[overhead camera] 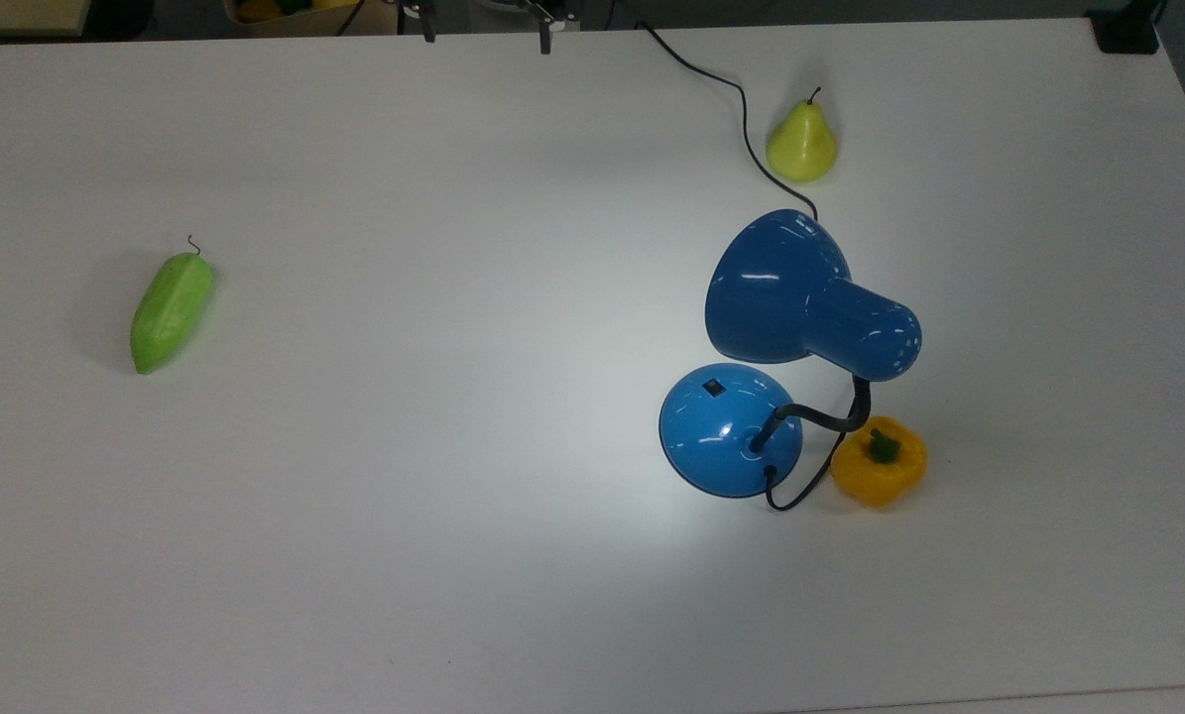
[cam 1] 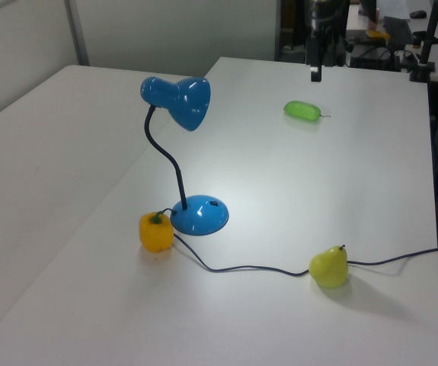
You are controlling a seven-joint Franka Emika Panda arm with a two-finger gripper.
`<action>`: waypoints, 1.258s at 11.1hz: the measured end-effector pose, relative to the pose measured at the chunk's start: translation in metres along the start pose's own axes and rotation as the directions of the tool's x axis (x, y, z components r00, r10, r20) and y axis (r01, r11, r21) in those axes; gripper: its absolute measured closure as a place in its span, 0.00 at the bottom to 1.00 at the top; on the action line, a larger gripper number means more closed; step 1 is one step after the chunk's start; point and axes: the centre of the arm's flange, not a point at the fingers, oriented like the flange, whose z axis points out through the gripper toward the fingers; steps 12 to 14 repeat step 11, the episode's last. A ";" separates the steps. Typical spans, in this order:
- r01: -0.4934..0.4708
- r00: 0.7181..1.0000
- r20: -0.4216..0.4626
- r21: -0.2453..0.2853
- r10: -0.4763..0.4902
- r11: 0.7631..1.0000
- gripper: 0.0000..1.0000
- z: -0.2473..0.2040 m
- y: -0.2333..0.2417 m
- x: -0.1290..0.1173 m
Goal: Turn on desk lamp
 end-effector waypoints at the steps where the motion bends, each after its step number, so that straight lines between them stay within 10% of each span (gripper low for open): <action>1: -0.033 0.999 -0.025 0.010 0.033 0.999 0.00 -0.014 0.019 -0.003; 14: 0.068 0.987 -0.148 0.038 -0.062 0.997 0.00 -0.006 -0.010 -0.004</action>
